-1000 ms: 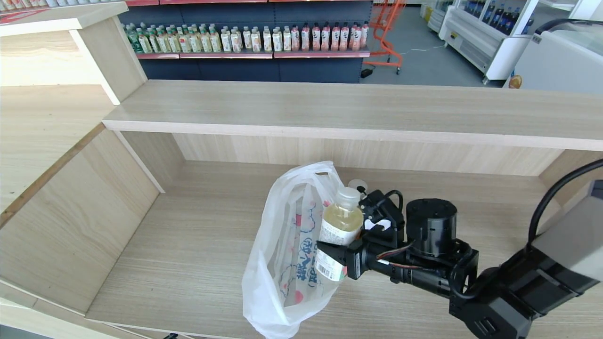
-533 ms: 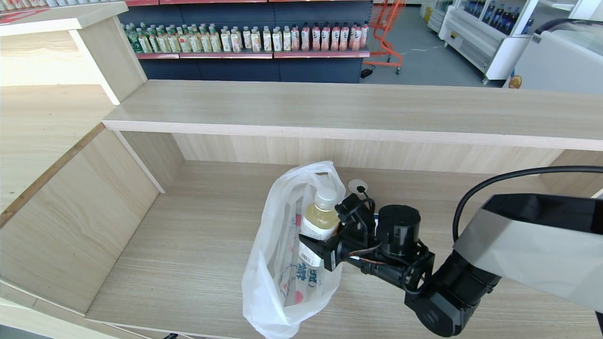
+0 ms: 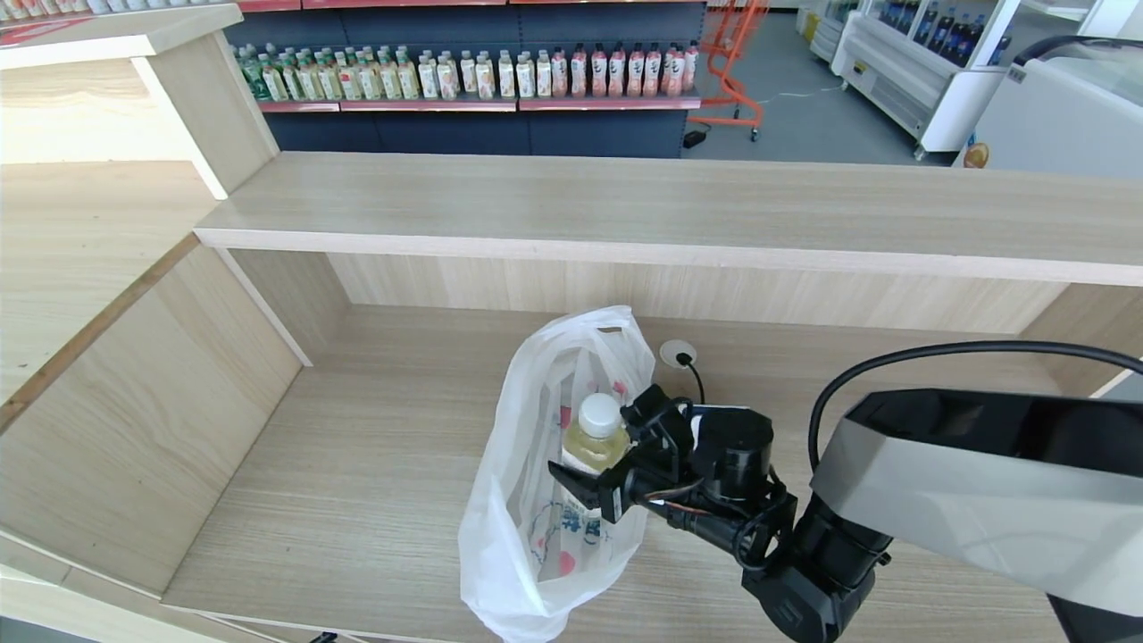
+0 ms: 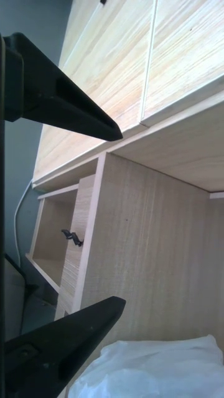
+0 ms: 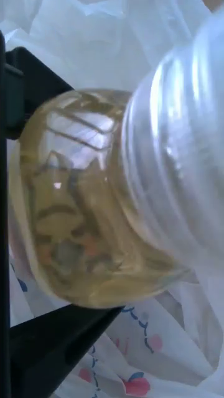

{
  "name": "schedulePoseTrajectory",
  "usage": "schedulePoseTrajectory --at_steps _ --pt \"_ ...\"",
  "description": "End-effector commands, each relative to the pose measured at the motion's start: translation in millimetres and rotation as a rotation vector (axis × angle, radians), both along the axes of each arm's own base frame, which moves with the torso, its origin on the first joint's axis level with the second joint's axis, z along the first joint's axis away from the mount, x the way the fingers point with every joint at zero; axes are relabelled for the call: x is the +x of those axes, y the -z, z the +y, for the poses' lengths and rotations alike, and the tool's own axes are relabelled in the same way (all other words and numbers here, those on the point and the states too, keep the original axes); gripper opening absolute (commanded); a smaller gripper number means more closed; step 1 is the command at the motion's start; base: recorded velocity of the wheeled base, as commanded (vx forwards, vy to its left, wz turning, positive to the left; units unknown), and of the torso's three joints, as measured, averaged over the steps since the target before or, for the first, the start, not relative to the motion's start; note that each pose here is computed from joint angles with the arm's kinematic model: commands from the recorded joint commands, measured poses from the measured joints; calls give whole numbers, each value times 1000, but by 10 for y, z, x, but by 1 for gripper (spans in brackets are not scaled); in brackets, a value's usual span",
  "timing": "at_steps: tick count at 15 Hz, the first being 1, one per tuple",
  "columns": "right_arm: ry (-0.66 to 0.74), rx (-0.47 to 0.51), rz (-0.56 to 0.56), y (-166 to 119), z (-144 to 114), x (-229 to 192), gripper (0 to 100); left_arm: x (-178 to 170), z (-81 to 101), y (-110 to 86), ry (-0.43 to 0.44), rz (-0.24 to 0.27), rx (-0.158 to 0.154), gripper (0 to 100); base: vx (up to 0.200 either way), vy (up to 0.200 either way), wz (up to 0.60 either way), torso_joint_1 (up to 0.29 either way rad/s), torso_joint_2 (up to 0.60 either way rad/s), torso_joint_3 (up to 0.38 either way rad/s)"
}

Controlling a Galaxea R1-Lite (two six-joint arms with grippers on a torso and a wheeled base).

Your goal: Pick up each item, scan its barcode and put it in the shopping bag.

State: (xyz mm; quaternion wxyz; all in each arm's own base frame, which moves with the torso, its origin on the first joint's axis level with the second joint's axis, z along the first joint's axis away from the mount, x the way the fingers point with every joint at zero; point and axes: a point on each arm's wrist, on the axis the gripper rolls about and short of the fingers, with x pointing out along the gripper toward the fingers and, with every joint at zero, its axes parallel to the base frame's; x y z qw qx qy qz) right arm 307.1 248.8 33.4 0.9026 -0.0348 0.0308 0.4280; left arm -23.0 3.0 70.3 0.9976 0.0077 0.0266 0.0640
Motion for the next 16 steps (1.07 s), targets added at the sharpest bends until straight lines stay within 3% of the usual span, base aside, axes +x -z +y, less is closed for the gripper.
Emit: schedulePoseTrajectory --at_steps 1,5,9,11,16 --pt "2 43 29 -72 6 -12 100 0 0 0 0 0 0 100 0 0 0 0 0 0" --pt "12 250 162 -539 -137 -165 100 0 0 0 0 0 0 100 0 0 0 0 0 0" --pt "21 215 252 -834 -440 -567 100 0 0 0 0 -1 -1 100 0 0 0 0 0 0" --pt "42 187 287 -932 -770 -935 100 0 0 0 0 0 0 100 0 0 0 0 0 0" --pt "119 239 241 -1410 -1280 -1291 100 0 0 0 0 0 0 100 0 0 0 0 0 0"
